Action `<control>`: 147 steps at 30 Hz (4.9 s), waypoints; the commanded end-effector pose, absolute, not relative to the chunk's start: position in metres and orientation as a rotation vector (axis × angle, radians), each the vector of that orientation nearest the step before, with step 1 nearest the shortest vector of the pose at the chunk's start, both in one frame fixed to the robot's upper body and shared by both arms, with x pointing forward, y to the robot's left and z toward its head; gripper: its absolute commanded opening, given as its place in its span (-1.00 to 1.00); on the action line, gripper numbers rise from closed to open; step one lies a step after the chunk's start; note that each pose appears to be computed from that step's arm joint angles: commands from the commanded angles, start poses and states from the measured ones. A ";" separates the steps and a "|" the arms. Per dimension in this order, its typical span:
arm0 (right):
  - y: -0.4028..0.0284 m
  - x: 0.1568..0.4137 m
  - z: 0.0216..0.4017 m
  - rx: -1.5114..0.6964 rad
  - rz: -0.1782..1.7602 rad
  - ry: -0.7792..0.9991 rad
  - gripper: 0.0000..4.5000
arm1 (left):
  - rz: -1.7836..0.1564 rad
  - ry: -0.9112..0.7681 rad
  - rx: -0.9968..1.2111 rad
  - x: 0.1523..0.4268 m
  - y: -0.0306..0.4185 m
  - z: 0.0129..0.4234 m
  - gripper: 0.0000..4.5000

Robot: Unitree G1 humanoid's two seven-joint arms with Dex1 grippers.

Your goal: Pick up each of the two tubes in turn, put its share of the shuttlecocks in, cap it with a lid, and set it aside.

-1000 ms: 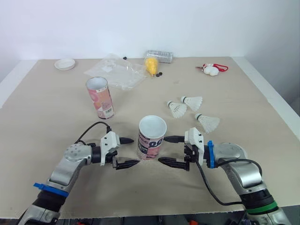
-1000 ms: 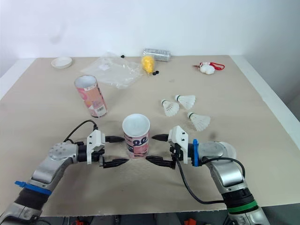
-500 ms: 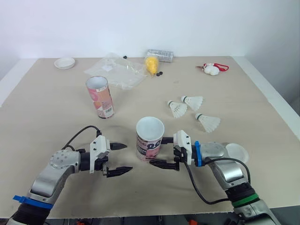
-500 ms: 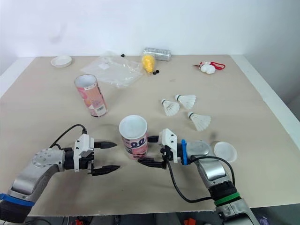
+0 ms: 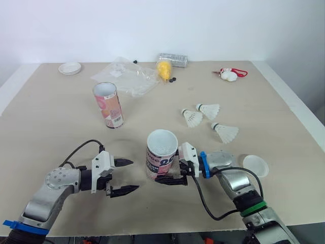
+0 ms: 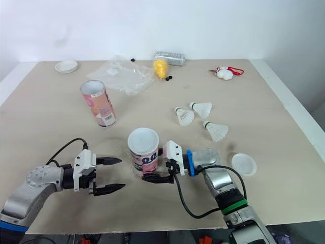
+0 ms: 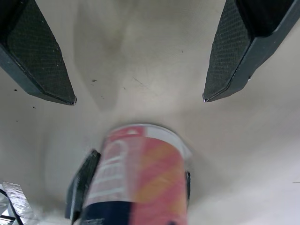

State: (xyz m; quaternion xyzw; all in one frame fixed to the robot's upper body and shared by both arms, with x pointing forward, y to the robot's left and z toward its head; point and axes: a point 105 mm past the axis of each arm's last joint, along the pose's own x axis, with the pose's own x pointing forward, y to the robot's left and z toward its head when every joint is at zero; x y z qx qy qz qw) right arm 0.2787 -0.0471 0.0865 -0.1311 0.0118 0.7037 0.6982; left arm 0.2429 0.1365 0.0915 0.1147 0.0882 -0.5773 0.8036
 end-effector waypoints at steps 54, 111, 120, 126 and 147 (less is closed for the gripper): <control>-0.287 0.310 0.188 -0.082 0.234 -0.209 0.14 | -1.333 0.054 0.207 0.247 0.097 0.115 1.00; -0.358 0.246 0.136 -0.035 -0.011 0.082 0.98 | -1.355 0.060 0.215 0.259 0.079 0.112 1.00; -0.301 0.223 0.154 -0.094 0.408 0.169 0.98 | -1.364 0.070 0.230 0.265 0.081 0.109 1.00; -0.235 0.221 0.164 -0.230 0.820 0.170 0.98 | -1.229 0.051 0.244 0.278 0.096 0.109 1.00; -0.064 0.306 0.174 -0.336 1.369 -0.217 0.98 | -0.281 -0.001 0.057 0.317 0.191 0.119 1.00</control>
